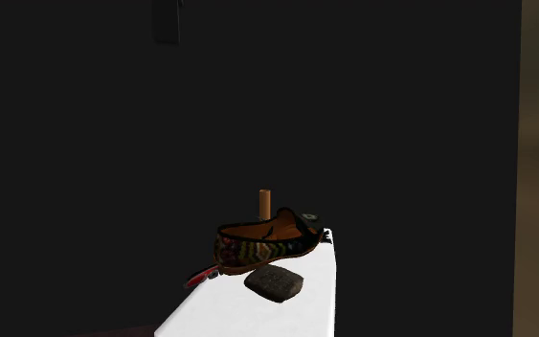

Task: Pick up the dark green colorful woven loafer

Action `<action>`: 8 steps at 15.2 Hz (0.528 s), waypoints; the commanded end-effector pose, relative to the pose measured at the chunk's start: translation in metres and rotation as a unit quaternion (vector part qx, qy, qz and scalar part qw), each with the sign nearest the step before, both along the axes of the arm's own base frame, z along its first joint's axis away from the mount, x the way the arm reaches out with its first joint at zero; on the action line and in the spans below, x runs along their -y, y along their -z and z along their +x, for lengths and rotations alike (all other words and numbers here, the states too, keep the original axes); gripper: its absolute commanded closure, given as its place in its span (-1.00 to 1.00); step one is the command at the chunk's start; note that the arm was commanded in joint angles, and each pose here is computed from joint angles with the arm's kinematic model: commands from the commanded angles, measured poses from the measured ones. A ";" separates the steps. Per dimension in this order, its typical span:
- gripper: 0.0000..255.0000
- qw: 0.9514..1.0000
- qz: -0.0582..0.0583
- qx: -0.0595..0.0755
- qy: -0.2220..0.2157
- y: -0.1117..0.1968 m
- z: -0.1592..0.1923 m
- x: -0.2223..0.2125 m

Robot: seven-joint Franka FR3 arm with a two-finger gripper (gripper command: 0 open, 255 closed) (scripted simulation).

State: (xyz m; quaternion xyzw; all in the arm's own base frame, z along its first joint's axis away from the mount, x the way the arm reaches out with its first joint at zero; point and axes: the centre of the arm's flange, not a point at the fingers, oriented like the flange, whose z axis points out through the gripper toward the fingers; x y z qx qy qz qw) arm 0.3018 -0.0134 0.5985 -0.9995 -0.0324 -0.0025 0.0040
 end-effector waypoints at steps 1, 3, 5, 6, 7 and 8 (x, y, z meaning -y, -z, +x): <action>-1.00 1.000 0.000 0.000 0.000 0.000 0.000 0.000; -1.00 1.000 -0.001 -0.003 -0.009 0.014 0.016 -0.017; -1.00 1.000 -0.003 -0.007 -0.019 0.029 0.031 -0.034; -1.00 1.000 -0.004 -0.009 -0.023 0.036 0.039 -0.043; -1.00 1.000 -0.004 -0.010 -0.028 0.043 0.046 -0.052; -1.00 0.999 -0.005 -0.012 -0.032 0.051 0.053 -0.061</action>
